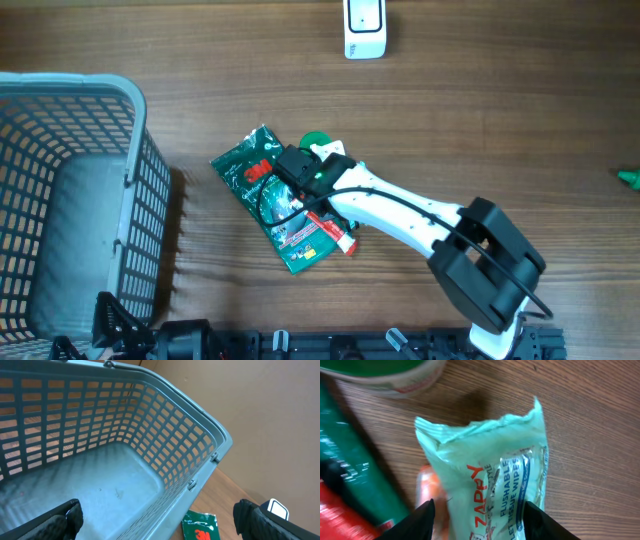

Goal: Scan the item barcode
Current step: 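Grasp the wet-wipe pack and lift it toward the scanner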

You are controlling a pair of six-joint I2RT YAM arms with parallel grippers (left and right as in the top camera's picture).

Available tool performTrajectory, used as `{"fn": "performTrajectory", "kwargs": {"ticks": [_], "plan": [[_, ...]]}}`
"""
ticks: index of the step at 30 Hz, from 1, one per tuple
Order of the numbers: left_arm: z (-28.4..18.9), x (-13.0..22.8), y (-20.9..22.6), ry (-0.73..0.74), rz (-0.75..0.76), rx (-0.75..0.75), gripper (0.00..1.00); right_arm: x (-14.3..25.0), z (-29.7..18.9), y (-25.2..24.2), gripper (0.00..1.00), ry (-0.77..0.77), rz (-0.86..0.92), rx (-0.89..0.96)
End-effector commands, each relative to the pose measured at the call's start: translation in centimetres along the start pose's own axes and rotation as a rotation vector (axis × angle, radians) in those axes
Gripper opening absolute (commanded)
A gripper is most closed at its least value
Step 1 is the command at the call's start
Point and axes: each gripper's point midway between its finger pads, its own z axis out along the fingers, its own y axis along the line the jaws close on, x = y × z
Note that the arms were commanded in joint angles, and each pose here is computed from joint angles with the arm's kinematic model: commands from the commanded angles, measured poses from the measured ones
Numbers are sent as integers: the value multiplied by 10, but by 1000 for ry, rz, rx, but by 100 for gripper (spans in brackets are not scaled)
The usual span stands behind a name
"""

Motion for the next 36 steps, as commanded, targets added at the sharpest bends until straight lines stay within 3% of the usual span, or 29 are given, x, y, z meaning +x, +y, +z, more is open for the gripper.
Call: {"fn": "performTrajectory", "kwargs": {"ticks": [1,3,6,10,14,18,24,27,29,33,36], "plan": [[3,9,4,28,7,-13,100,9,16,0,56,40,9,39],[3,9,4,29,7,-13,100,11,20,1,51,50,3,45],[3,9,4,29,7,-13,100,13,23,1,27,60,-2,47],[3,9,4,28,7,-13,100,16,23,6,5,77,0,21],[3,9,4,29,7,-13,100,19,17,24,5,139,16,-105],[3,9,4,28,7,-13,100,0,-18,23,5,171,22,-347],[3,9,4,28,7,-13,100,-29,-143,3,5,49,-83,-1153],[3,9,4,28,7,-13,100,-31,-176,-13,5,36,-60,-1392],[3,9,4,29,7,-13,100,-29,-185,-17,5,70,-20,-1464],[3,9,4,29,7,-13,100,-29,-244,-20,5,126,12,-1804],[3,9,4,28,7,-13,100,-29,-251,-22,5,297,140,-1828]]}}
